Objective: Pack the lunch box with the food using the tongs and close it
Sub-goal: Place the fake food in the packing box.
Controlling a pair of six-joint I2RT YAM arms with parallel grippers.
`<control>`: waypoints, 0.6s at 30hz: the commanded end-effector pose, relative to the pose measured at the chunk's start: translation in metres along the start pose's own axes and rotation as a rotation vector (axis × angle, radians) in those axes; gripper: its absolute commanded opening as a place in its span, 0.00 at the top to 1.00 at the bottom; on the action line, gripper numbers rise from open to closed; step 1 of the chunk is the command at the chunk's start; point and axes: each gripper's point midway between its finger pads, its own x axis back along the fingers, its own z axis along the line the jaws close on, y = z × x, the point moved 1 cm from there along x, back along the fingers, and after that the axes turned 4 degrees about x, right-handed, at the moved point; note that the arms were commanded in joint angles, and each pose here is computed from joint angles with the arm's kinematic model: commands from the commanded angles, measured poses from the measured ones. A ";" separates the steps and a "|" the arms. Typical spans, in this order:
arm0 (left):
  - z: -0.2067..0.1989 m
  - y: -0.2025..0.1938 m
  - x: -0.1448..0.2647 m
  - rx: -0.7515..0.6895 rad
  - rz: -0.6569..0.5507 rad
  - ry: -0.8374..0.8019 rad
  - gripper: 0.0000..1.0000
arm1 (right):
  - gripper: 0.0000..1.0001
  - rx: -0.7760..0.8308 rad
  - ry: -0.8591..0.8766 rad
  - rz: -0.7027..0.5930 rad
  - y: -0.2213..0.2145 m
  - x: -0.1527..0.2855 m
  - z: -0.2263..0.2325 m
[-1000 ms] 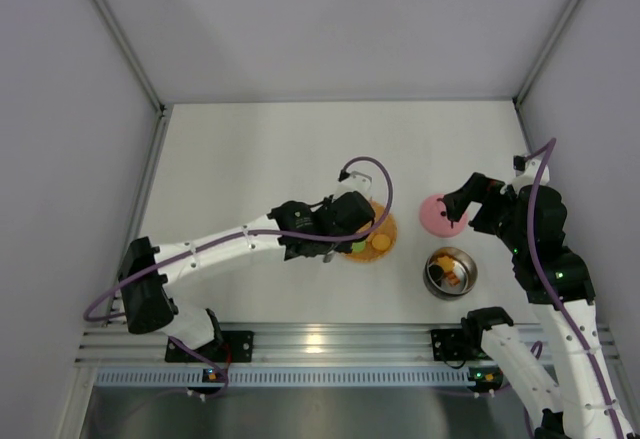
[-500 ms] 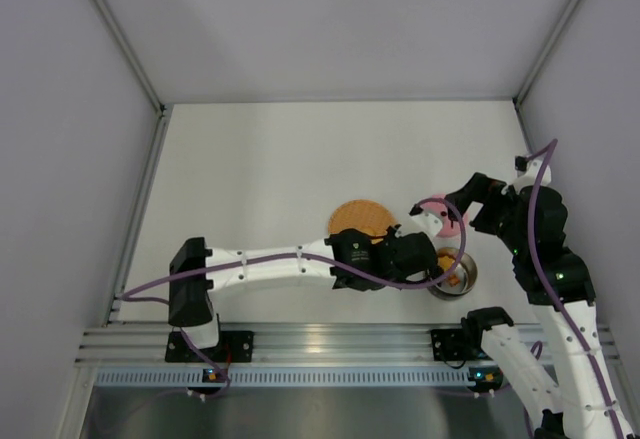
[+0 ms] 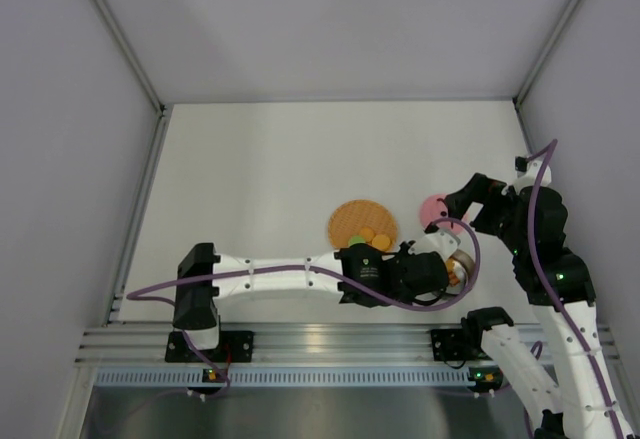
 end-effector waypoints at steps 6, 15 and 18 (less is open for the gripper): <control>-0.019 0.016 -0.002 0.000 -0.056 -0.063 0.66 | 0.01 0.007 -0.031 -0.007 0.004 0.003 -0.006; -0.019 0.019 0.003 -0.005 -0.073 -0.079 0.49 | 0.01 0.006 -0.032 -0.002 0.002 0.002 -0.006; -0.015 0.023 0.008 0.002 -0.093 -0.067 0.49 | 0.01 0.007 -0.033 -0.001 0.001 0.002 -0.007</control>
